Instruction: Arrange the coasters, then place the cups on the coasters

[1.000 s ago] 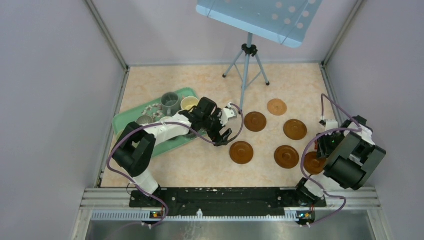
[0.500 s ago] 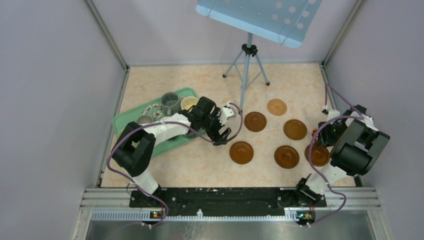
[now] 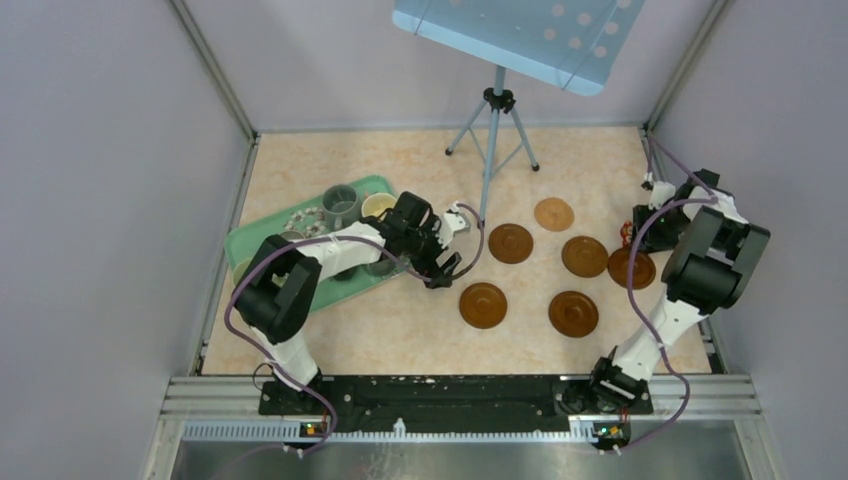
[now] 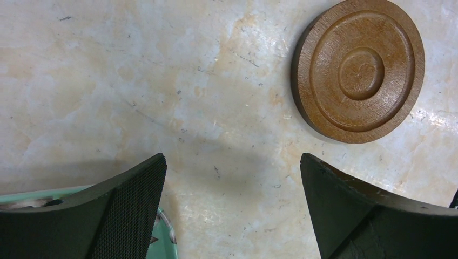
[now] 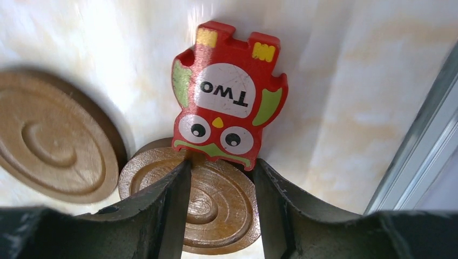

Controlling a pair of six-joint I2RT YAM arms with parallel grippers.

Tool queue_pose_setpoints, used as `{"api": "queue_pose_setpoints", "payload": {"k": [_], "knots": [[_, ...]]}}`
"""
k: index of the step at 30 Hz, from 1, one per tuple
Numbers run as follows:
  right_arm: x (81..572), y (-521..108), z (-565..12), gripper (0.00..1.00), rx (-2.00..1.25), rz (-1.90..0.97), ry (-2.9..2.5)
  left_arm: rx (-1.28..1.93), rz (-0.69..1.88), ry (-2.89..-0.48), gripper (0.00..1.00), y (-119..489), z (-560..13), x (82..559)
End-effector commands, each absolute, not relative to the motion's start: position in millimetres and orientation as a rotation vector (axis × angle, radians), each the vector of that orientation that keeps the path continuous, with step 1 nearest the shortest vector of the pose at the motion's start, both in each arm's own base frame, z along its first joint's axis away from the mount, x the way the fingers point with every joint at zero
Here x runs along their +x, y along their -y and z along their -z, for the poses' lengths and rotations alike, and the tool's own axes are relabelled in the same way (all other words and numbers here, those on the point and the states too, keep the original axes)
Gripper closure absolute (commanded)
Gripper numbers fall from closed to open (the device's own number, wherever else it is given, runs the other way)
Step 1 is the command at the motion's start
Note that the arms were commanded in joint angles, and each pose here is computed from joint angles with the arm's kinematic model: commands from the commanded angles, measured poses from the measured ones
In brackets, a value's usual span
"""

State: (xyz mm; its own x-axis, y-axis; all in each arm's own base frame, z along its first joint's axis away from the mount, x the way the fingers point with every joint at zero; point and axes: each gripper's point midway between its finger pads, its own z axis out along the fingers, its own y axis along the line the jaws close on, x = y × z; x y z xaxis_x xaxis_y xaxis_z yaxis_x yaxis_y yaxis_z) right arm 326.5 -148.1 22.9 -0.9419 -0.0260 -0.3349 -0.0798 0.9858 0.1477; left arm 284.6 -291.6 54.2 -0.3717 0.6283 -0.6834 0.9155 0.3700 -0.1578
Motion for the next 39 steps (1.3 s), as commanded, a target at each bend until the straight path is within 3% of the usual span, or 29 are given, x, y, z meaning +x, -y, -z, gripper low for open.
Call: {"api": "queue_pose_setpoints", "payload": {"k": [1, 6, 10, 30, 39], "knots": [[394.5, 156.3, -6.5, 0.54, -0.106, -0.146, -2.701, 1.307, 0.743, -2.072, 0.01, 299.2, -64.7, 301.2], [424.8, 157.0, -2.2, 0.51, -0.142, -0.112, -2.697, 1.295, 0.749, -2.082, 0.01, 296.6, -61.0, 305.4], [420.1, 157.9, -2.3, 0.48, -0.168, -0.101, -2.717, 1.284, 0.754, -2.086, 0.01, 296.0, -60.3, 306.9], [240.3, 162.2, 4.2, 0.56, -0.404, -0.093, -2.893, 1.266, 0.803, -2.035, 0.01, 293.6, -80.0, 291.4], [182.2, 158.8, 0.0, 0.57, -0.431, -0.104, -2.933, 1.311, 0.808, -2.014, 0.01, 289.2, -76.4, 280.2]]}}
